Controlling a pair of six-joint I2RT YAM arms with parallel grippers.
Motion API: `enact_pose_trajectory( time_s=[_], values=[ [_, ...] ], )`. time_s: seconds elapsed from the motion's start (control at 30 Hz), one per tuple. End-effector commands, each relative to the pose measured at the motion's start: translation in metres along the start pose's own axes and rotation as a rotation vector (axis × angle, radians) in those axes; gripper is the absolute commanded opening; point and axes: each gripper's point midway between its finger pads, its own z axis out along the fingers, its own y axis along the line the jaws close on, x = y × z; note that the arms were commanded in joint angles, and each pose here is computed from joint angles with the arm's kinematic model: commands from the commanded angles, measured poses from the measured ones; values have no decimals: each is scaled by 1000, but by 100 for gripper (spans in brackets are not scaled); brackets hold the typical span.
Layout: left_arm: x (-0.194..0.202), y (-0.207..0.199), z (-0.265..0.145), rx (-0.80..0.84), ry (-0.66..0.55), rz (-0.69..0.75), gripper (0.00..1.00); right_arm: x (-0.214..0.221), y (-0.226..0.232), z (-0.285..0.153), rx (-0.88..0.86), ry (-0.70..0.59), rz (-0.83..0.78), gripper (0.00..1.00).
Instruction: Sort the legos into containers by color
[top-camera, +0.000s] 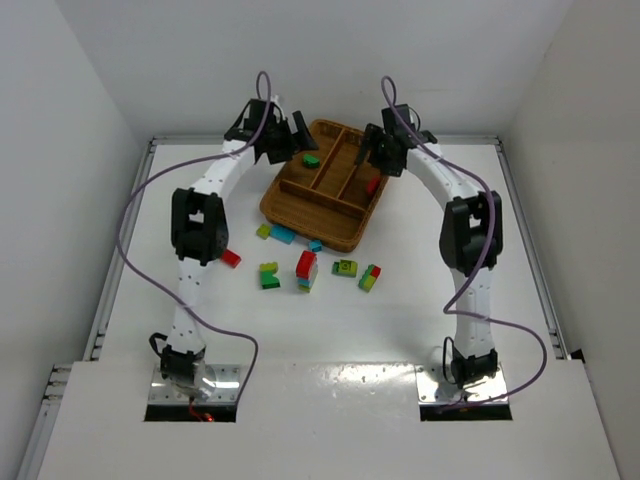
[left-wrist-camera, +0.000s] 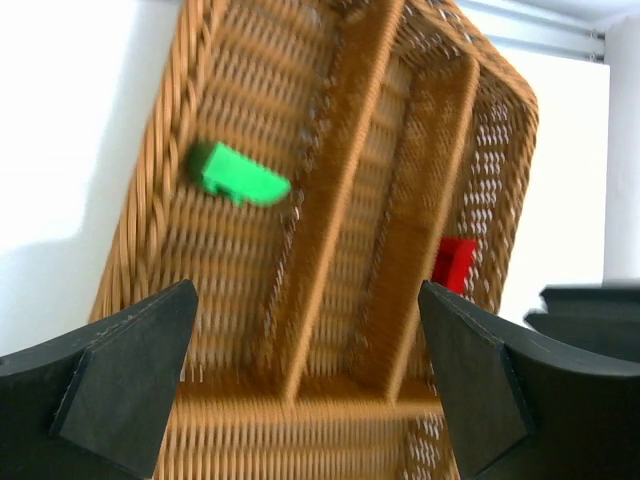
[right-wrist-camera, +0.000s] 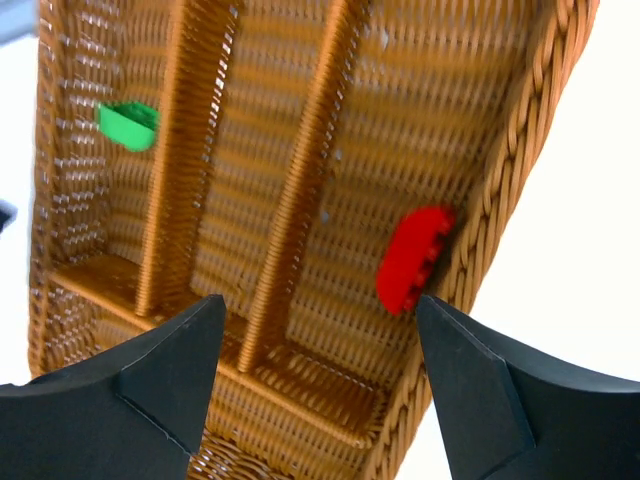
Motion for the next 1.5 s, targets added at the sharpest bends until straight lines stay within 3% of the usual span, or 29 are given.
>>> enact_pose_trajectory(
  time_s=[0.0,0.1,0.13,0.17,0.23,0.27,0.3,0.43,0.5,0.63,0.8,0.97,1.23,1.47],
  values=[
    [-57,-68,-84,61,-167,116,99,-27,14,-31,-19,-81,-3,77],
    [-65,-54,-124,-160,-231,149,99,-18,12,-66,28,-137,-46,77],
    [-45,-43,-129,-254,-183,171,99,-28,21,-101,6,-204,-48,77],
    [-44,-29,-138,-359,-209,186,99,-21,18,-112,16,-217,-54,77],
    [-35,-33,-164,-399,-226,211,99,24,-2,-118,64,-172,-81,78],
    [-5,-18,-162,-444,-159,244,99,58,-25,-116,103,-110,-91,80],
    [4,-16,-167,-456,-143,262,99,62,-23,-139,85,-138,-83,80],
    [48,-8,-194,-514,-86,351,99,134,-40,-167,95,-40,-111,82],
    [75,21,-205,-631,-64,295,99,159,-50,-175,112,-5,-117,82],
    [112,72,-227,-658,0,103,99,182,-19,-194,-6,7,-149,84],
    [142,127,-255,-707,-34,-73,99,196,45,-201,-103,32,-198,85],
    [146,163,-265,-733,-59,-226,99,190,106,-201,-164,46,-202,90],
    [179,195,-235,-819,53,-370,99,185,97,-205,-128,-8,-228,90],
    [189,207,-220,-829,48,-414,99,182,81,-214,-119,-35,-216,90]
  ],
)
